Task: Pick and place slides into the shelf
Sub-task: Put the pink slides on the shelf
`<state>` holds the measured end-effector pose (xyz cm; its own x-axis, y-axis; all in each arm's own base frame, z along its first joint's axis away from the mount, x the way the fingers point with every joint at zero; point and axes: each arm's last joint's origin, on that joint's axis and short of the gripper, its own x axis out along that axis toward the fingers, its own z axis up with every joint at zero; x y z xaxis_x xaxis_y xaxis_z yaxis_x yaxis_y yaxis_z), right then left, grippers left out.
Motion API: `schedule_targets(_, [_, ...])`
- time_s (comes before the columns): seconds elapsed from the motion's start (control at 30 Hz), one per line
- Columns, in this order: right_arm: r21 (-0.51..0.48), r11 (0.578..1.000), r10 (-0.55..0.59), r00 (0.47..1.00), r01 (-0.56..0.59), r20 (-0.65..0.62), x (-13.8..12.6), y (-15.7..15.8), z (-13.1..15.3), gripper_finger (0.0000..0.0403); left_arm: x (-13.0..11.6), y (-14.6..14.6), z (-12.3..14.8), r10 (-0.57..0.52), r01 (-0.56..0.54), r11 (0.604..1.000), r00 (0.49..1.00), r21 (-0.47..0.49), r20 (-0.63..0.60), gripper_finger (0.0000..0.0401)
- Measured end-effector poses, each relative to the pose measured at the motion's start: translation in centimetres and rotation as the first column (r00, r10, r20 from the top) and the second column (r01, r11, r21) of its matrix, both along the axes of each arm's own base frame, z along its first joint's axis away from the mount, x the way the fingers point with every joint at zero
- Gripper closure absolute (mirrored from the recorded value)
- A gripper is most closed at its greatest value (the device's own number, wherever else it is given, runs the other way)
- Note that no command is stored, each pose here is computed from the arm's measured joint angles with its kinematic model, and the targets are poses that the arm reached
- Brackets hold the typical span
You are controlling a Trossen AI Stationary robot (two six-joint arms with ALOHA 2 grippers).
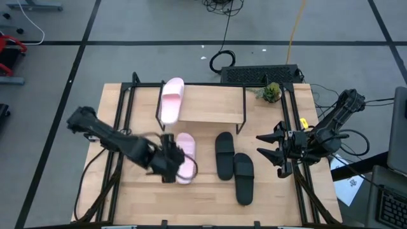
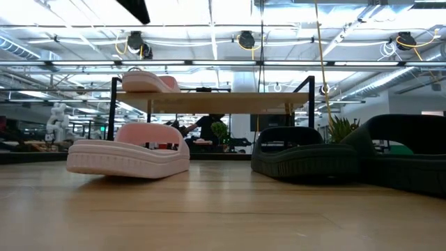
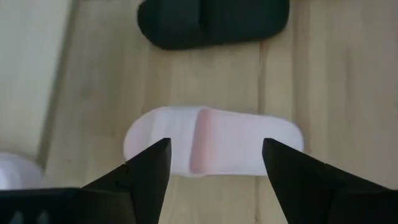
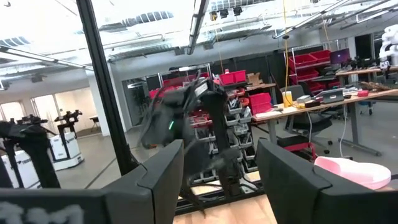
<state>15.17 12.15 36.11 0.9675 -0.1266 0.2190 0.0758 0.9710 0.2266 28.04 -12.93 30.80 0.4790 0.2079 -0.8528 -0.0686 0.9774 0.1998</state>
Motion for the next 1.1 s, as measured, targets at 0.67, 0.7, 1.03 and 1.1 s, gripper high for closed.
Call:
schedule_targets(0.67, [0.016,1.0,0.024,0.999,-0.023,-0.038,0.1,0.2,-0.6,0.0209,6.0,-1.1,-12.1,0.191,-0.139,0.948,0.968,0.288,-0.161,0.0146])
schedule_targets(0.7, [0.017,1.0,0.025,0.999,-0.024,-0.038,0.1,0.2,-0.5,0.0209,6.1,-0.9,-12.4,0.197,-0.143,0.946,0.966,0.292,-0.166,0.0146])
schedule_targets(1.03, [0.009,1.0,0.022,0.999,-0.022,-0.039,0.1,0.2,-0.5,0.0209,5.9,0.8,-14.5,0.242,-0.18,0.947,0.944,0.265,-0.225,0.0146])
schedule_targets(1.1, [0.007,1.0,0.02,0.999,-0.02,-0.039,0.1,0.2,-0.5,0.0209,5.6,0.9,-14.9,0.245,-0.176,0.943,0.941,0.281,-0.235,0.0146])
